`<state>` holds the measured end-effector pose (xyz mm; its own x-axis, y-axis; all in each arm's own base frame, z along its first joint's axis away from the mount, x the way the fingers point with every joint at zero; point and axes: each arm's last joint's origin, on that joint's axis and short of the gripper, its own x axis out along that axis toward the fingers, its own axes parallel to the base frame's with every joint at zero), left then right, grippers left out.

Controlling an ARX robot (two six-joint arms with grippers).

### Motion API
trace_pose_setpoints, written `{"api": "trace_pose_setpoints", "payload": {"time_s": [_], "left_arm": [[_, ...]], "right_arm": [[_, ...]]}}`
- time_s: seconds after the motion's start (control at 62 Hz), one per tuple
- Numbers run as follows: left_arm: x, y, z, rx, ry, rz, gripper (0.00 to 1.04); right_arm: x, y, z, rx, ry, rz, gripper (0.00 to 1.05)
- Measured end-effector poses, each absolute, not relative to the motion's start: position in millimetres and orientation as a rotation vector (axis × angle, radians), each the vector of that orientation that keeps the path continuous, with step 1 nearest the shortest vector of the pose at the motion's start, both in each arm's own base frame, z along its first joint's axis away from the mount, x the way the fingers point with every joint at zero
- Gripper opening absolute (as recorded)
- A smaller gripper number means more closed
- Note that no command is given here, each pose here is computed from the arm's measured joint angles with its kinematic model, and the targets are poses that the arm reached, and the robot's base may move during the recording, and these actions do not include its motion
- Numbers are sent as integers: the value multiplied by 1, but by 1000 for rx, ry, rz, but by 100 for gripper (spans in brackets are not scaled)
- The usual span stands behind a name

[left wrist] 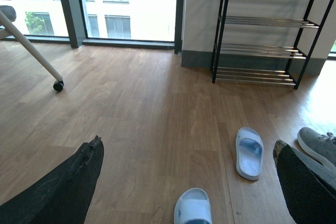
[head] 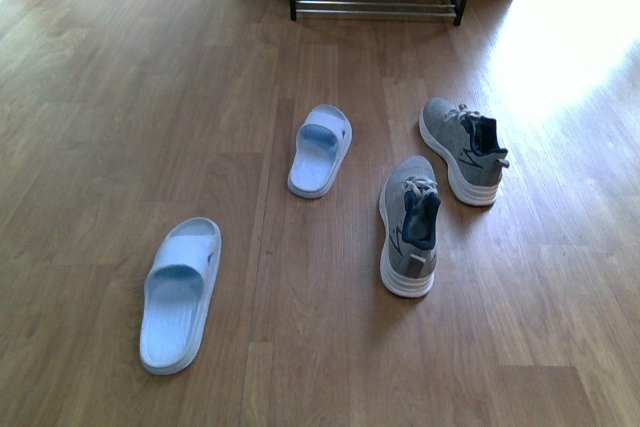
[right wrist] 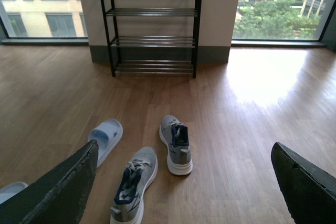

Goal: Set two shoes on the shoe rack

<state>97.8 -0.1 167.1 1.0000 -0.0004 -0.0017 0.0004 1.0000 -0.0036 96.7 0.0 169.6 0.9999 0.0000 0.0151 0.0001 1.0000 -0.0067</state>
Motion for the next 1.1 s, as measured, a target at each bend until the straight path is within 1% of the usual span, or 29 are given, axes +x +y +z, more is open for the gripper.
{"api": "trace_pose_setpoints", "payload": {"time_s": [1.096], "left_arm": [[98, 0, 167, -4, 2, 0, 95]], "right_arm": [[97, 0, 170, -7, -15, 0, 96]]}}
